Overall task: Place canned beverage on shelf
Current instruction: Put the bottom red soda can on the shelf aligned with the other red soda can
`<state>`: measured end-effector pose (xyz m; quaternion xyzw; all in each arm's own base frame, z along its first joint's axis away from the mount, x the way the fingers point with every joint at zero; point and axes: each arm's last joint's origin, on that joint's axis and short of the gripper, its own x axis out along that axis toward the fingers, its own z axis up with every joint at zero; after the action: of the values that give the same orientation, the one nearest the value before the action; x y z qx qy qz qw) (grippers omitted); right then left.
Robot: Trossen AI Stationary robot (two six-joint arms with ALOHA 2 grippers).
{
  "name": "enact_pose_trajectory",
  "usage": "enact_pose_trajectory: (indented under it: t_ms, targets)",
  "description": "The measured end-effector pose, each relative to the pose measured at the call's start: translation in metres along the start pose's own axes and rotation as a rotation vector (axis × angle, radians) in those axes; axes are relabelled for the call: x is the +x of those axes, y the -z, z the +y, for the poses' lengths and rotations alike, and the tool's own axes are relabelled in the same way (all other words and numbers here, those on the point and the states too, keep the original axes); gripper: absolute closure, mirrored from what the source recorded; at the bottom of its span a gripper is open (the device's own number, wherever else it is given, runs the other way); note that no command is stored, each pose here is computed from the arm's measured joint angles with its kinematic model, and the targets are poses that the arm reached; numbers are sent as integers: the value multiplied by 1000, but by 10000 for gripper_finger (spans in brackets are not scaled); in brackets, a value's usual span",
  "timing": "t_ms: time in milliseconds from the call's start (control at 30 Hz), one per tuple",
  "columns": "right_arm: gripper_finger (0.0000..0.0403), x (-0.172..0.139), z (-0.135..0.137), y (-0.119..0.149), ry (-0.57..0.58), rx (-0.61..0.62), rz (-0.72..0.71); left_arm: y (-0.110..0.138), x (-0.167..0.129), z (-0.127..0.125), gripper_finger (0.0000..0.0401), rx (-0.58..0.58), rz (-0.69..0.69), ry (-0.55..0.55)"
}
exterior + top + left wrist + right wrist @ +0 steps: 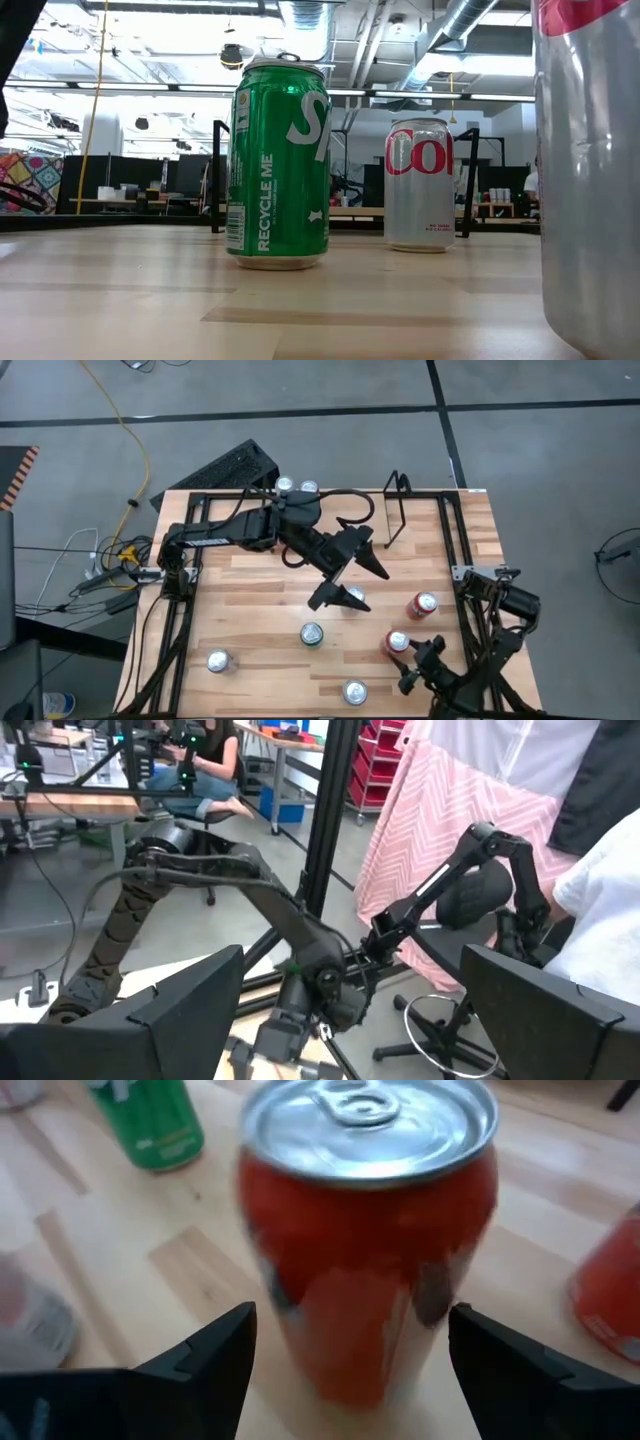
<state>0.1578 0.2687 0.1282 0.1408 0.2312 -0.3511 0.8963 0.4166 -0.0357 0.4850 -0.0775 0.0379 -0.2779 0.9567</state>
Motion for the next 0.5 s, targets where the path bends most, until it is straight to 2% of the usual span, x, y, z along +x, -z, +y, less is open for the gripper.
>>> enact_pose_trajectory:
  t_ms: [200,500]
  targets:
    - [101,27,-6,7,-32,72,-46,1,0,0,46,-15,14,27]
    - [105,54,0,-5,23,51,-64,3,-8,11,46,-68,55,44]
